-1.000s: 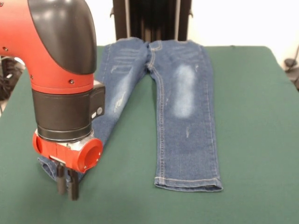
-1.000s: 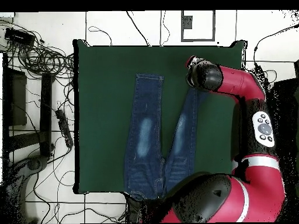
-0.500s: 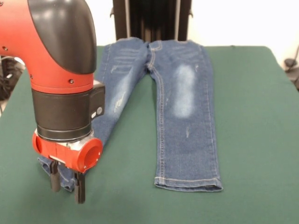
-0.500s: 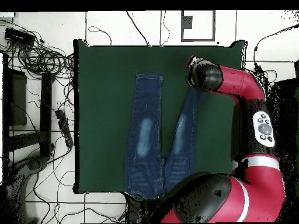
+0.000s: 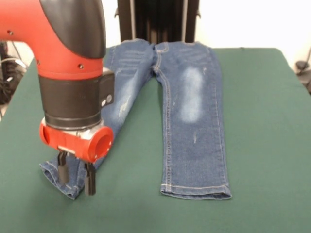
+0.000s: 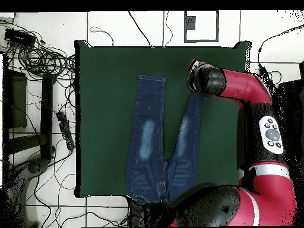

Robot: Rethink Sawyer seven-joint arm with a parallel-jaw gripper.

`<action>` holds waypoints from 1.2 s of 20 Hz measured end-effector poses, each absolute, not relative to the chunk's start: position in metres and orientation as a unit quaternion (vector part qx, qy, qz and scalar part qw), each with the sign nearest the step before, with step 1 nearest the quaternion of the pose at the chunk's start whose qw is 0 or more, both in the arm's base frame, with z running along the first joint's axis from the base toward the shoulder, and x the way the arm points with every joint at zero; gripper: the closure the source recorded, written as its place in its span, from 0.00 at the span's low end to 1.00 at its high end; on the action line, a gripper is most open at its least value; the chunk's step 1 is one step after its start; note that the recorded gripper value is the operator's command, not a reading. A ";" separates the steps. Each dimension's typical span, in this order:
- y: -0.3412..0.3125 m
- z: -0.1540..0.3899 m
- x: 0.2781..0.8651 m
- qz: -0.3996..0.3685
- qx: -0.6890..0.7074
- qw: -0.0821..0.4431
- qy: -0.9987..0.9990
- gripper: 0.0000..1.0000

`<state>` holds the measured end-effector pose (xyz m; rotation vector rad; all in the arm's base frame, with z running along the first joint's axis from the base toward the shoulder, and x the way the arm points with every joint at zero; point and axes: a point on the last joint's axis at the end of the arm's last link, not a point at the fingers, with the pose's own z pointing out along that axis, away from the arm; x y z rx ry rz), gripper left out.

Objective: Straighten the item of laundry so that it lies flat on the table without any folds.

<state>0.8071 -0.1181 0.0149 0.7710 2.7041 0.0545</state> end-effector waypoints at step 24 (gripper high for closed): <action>-0.143 0.001 0.770 0.005 0.261 0.155 0.953 0.00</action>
